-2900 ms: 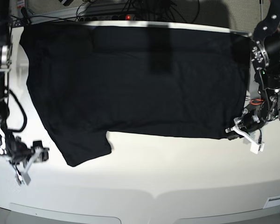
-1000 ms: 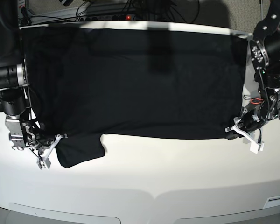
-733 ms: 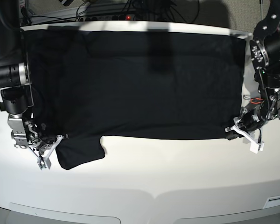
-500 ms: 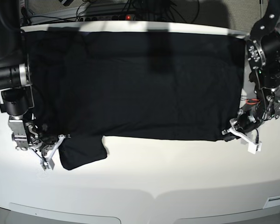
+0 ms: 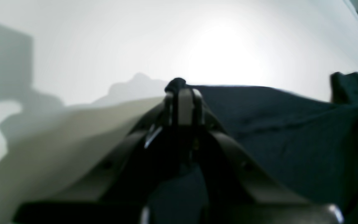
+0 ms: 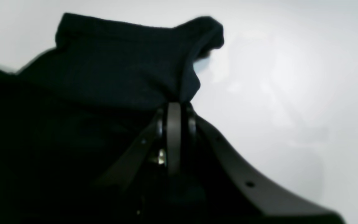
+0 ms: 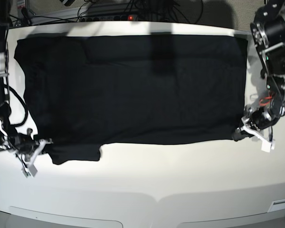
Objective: Fold the T-shirt properly
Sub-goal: 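Lift the hem and fold it over onto the collar fold with both grippers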
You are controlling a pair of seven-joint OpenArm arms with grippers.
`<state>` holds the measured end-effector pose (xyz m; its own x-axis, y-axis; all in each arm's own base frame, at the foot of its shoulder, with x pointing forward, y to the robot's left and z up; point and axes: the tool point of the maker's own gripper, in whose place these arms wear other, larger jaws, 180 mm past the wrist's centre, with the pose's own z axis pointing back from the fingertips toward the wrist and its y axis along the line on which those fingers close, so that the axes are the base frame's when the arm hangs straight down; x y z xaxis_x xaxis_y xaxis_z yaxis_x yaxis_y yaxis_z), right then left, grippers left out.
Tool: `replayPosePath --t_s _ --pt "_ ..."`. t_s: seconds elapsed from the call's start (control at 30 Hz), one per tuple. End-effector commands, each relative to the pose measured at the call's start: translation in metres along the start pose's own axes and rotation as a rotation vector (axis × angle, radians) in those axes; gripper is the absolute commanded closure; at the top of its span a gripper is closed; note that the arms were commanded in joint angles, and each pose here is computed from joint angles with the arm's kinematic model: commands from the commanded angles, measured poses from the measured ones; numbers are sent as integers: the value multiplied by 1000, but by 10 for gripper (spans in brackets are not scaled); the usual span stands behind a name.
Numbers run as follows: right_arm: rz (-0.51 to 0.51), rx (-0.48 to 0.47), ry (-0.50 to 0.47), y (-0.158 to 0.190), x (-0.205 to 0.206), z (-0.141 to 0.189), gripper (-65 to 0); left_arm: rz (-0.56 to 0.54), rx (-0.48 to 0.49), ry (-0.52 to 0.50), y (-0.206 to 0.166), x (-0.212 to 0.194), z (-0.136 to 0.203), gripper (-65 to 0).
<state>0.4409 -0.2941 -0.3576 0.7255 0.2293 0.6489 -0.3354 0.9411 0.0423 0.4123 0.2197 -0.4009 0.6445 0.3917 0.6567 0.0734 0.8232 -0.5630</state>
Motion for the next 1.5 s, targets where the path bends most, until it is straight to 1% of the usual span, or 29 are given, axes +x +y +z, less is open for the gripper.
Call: replayPosePath --t_s 0.0,0.07,0.17,0.2,0.33,0.43,0.7,0.8,0.87,1.0,1.17,1.3,1.47 --pt "26 15 -71 2 21 12 0 -39 -28 -91 -9 32 9 0" --pt "73 57 -83 23 15 20 0 -73 -34 -114 -13 29 22 0" --pt "140 23 -60 38 2 30 0 -134 -35 -127 -20 22 39 0" --pt "149 10 -68 40 0 33 0 -153 -32 -128 -21 19 45 0" --pt "79 7 -146 44 -3 60 0 -195 17 -127 -20 10 67 0" --pt "34 5 -180 42 -12 82 0 -208 -4 -142 -30 3 79 0" --pt "68 -47 -208 47 -40 131 0 -290 -9 -106 -49 -28 109 0" --pt "51 -43 -211 53 -51 144 0 -303 -6 -86 -51 -40 119 0" --pt "26 -55 -213 53 -59 151 0 -284 -12 -93 -53 -44 128 0" --pt "-27 -73 -221 52 -78 160 0 -231 -11 -120 -50 -49 149 0" --pt "-64 -48 -171 63 -108 156 0 -207 28 -69 -37 -73 163 0" --pt "-97 -36 -147 72 -124 152 0 -207 35 -29 -34 -89 169 0" --pt "-85 -82 -94 71 -142 147 0 -254 94 36 -22 -104 171 0"
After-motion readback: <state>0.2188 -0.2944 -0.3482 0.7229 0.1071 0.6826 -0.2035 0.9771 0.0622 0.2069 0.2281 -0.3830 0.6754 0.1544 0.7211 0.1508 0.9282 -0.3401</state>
